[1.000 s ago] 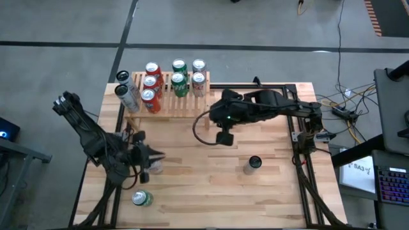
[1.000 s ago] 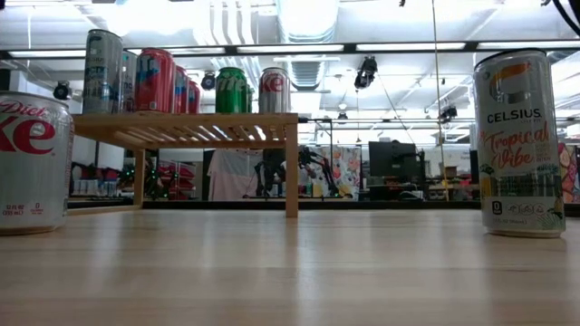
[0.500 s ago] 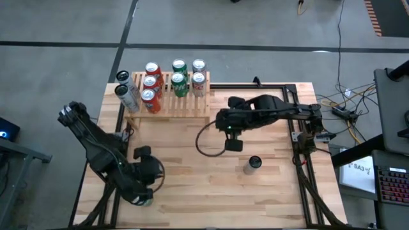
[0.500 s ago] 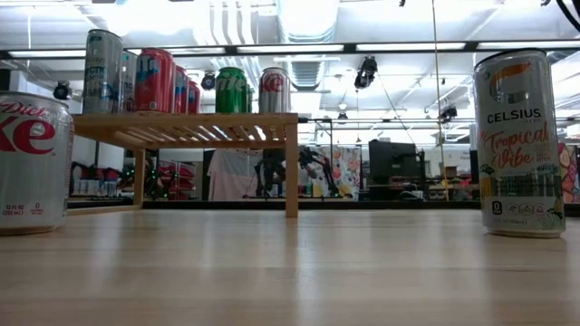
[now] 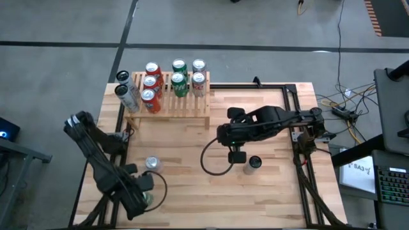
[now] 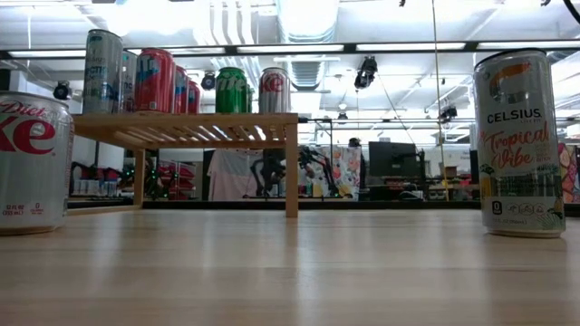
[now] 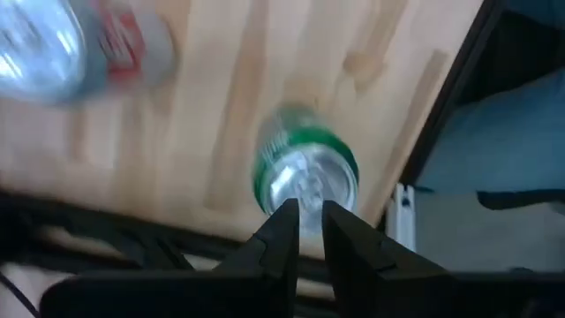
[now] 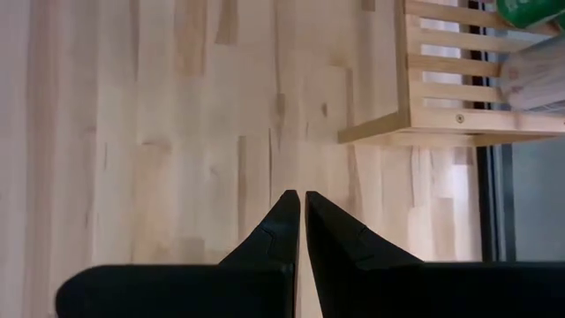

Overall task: Place canned beverage on shelf
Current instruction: Put the green soda can on the shelf aligned with the other green soda can

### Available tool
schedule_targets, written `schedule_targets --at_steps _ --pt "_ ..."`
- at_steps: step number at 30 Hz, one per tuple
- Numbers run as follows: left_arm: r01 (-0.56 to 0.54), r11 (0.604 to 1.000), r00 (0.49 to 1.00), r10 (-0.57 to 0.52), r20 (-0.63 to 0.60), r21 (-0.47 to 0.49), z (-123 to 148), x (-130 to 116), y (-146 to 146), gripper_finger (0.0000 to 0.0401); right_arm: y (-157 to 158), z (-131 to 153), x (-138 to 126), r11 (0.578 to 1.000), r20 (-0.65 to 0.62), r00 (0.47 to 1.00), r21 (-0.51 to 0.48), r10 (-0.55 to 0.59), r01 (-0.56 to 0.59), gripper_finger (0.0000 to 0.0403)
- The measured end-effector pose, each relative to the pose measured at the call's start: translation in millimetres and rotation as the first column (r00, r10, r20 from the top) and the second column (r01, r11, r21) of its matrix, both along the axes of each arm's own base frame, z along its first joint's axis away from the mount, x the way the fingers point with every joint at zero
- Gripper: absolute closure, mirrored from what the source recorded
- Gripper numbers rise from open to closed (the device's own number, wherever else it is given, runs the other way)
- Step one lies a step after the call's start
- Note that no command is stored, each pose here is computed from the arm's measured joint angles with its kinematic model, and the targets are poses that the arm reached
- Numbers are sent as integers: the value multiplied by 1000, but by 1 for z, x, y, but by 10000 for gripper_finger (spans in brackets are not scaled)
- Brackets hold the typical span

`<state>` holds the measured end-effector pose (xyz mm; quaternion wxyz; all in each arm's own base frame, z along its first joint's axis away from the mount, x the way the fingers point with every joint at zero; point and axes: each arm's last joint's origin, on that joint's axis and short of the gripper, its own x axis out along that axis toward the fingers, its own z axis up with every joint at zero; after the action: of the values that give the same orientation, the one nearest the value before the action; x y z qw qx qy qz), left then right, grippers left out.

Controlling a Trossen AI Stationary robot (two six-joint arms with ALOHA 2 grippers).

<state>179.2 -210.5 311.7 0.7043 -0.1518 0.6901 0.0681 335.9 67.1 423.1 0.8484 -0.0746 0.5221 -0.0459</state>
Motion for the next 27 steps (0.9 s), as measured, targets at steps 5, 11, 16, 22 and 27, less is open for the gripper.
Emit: schedule_targets --at_steps 5,11,16,22,27 --pt "-86 995 991 80 -103 -51 -2 -9 -12 350 0 0 1 1000 10 1000 8 -17 17 390" --pt "-54 998 998 53 -44 -18 -1 -19 -26 291 1 1 5 1000 49 999 18 -17 16 390" --pt "-19 998 999 21 -50 57 -12 -25 -37 207 1 2 7 1000 73 997 22 -17 15 390" --pt "42 991 995 -30 -92 128 -28 -23 -45 101 2 3 8 1000 88 996 27 -18 15 390" --pt "118 977 991 -105 -83 176 -34 -21 -47 55 2 3 8 999 89 996 31 -24 22 390"
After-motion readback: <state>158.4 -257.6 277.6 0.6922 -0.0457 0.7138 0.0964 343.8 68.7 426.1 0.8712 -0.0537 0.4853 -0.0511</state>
